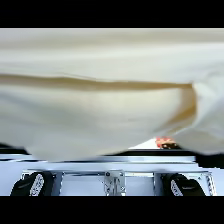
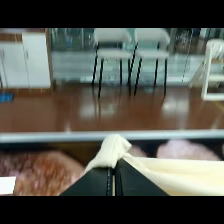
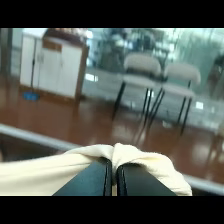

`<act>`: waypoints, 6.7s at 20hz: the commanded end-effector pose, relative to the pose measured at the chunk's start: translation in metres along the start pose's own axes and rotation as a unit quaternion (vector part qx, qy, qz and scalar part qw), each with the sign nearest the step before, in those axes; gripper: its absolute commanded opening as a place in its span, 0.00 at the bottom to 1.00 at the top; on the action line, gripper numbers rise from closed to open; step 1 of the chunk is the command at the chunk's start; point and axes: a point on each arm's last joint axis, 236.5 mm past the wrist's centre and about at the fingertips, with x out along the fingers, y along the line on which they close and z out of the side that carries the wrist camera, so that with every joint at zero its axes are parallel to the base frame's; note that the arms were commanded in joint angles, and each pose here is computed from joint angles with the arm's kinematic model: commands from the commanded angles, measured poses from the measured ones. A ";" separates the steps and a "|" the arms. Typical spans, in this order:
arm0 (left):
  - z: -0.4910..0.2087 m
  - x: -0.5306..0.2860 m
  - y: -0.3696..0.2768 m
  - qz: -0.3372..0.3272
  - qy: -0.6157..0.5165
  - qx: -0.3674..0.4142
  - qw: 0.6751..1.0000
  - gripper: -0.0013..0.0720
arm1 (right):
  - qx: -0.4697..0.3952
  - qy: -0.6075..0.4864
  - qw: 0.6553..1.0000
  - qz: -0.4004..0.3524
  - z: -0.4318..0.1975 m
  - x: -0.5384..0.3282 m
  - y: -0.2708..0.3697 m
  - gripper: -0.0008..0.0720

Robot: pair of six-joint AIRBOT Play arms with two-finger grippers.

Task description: Fold the shirts.

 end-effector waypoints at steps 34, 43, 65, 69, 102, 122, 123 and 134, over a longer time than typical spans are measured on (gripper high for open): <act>-0.546 0.335 0.101 0.006 0.476 -0.156 0.865 0.07 | 0.291 0.558 0.772 0.089 -0.592 0.343 0.082 0.10; -0.574 0.282 0.074 -0.021 0.587 -0.186 0.788 0.07 | 0.262 0.700 0.660 0.078 -0.617 0.265 0.097 0.10; -0.603 0.074 0.079 -0.010 0.606 -0.417 0.677 0.91 | 0.343 0.684 0.639 0.084 -0.528 0.147 -0.029 0.95; -0.609 0.083 0.063 -0.025 0.615 -0.403 0.678 0.91 | 0.337 0.674 0.652 0.083 -0.529 0.157 -0.027 0.95; -0.575 0.114 0.004 -0.170 0.571 -0.392 0.700 0.07 | 0.483 0.676 0.553 0.063 -0.646 0.033 0.122 0.77; -0.480 0.230 0.060 -0.157 0.407 -0.338 0.834 0.07 | 0.402 0.501 0.757 0.122 -0.532 0.189 0.090 0.10; -0.477 0.239 0.069 -0.139 0.397 -0.339 0.841 0.07 | 0.397 0.477 0.777 0.106 -0.526 0.205 0.082 0.10; -0.480 0.325 0.074 -0.161 0.390 -0.307 0.853 0.07 | 0.443 0.423 0.789 0.049 -0.555 0.325 0.059 0.10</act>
